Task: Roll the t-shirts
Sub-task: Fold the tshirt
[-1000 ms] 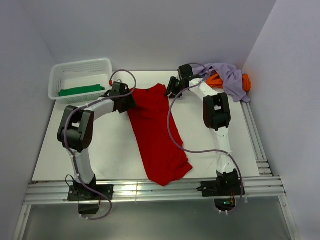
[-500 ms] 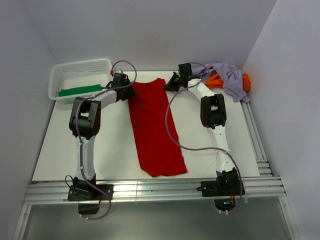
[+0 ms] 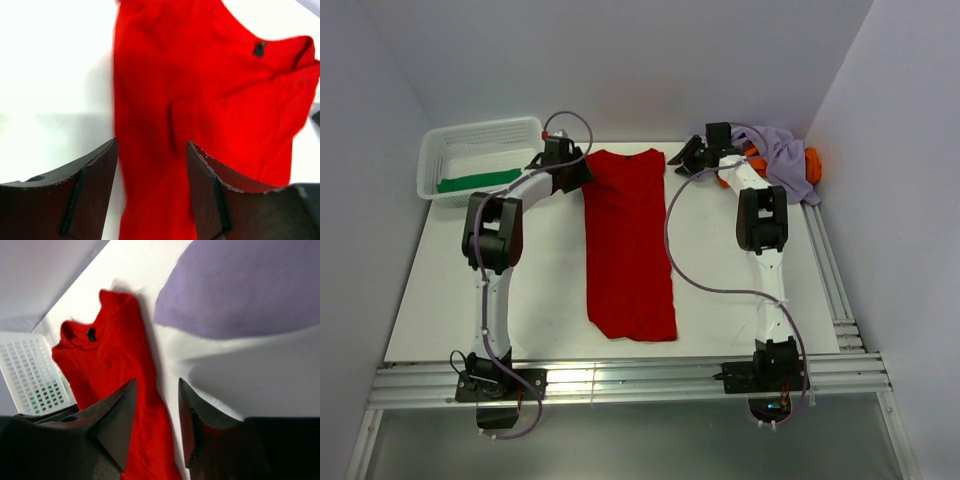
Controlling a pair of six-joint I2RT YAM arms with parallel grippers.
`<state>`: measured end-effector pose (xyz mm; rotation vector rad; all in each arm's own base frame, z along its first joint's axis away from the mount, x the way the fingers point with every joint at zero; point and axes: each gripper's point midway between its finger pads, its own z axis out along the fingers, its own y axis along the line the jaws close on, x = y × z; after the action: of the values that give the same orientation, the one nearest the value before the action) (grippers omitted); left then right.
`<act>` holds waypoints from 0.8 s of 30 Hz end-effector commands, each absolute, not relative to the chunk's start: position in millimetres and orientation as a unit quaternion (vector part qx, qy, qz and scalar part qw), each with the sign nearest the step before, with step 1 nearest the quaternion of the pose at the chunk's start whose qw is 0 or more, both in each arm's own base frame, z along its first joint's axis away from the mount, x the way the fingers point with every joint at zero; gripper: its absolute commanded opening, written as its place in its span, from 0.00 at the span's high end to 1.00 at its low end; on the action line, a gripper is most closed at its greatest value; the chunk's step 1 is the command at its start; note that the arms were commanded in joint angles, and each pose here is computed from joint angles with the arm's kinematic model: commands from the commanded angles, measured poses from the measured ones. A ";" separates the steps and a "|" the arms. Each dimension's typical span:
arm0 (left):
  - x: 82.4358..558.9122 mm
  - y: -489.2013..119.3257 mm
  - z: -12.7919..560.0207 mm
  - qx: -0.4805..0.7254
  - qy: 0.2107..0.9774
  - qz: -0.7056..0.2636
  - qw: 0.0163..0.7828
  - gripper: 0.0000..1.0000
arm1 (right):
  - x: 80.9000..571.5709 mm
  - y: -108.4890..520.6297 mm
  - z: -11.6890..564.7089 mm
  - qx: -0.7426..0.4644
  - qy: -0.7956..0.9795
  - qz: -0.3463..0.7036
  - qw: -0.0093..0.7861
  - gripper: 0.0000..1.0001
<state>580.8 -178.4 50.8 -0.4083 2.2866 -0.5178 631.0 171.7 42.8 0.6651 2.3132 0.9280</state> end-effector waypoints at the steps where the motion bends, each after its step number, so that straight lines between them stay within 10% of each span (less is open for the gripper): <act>1: 570.5 -170.8 123.3 -0.167 0.867 -0.226 0.412 0.38 | 629.0 188.9 117.8 0.191 0.843 0.381 0.329 0.55; 13: 535.4 -225.0 121.3 -0.145 0.870 -0.306 0.359 0.45 | 583.4 242.1 136.1 0.128 0.842 0.448 0.272 0.98; 24: 524.2 -236.5 76.4 -0.141 0.891 -0.286 0.322 0.57 | 555.0 279.0 83.6 0.133 0.863 0.447 0.194 1.00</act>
<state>522.7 -237.9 79.3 -0.3707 2.3377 -0.7480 560.3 271.8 87.6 0.3829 2.3976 1.2298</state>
